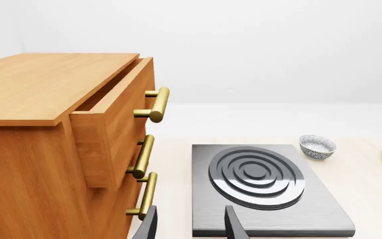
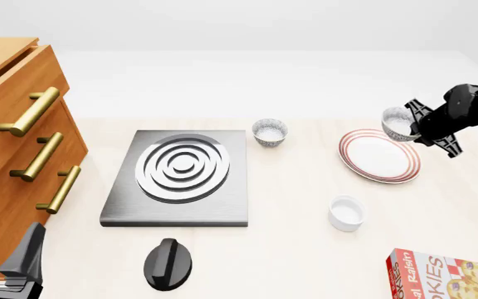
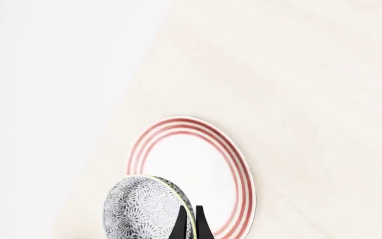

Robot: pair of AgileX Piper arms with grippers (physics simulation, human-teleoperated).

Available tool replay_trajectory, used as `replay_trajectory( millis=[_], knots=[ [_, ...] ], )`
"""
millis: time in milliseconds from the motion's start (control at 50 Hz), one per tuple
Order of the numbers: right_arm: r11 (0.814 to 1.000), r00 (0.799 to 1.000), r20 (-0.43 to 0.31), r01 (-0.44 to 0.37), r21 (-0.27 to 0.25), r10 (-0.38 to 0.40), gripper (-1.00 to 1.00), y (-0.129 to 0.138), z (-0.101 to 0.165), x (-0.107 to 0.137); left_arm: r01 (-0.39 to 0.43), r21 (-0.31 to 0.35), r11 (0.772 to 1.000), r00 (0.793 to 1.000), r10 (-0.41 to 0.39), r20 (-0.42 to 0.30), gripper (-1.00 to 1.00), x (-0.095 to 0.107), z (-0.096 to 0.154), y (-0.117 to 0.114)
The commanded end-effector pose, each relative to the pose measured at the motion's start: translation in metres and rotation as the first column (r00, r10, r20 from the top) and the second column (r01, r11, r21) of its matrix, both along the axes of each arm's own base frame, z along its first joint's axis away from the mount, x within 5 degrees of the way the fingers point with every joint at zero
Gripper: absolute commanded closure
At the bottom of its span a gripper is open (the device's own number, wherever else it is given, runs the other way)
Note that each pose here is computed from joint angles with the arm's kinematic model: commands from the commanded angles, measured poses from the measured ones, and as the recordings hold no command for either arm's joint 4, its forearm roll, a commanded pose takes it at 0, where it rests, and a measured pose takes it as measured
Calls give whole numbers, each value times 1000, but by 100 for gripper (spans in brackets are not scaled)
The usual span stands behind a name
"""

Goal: Pick the akita bowl next to the cookies box and place it on the plate.

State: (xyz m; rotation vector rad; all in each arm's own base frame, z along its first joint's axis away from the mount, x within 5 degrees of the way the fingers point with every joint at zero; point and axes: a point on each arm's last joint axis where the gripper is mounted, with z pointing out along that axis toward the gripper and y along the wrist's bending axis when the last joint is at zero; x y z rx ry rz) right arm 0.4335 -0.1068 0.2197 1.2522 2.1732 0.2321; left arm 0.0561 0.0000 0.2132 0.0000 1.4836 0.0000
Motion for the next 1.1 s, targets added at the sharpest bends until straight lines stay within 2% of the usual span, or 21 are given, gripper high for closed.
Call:
replay_trajectory(
  millis=[20, 580, 760, 1100],
  knots=[
    [1000, 1000, -11, -15, 3, 15, 100, 5, -12, 5, 0, 0, 1000, 1000, 0, 0, -100, 0, 0, 0],
    [999, 999, -38, -37, 12, 37, 100, 15, -43, 13, 0, 0, 1000, 1000, 0, 0, -100, 0, 0, 0],
    [999, 998, -40, -40, 5, 40, 100, 10, -44, 17, 0, 0, 1000, 1000, 0, 0, -100, 0, 0, 0],
    [999, 998, -55, -35, 14, 36, 100, 11, -65, 20, 0, 0, 1000, 1000, 0, 0, -100, 0, 0, 0]
  ],
)
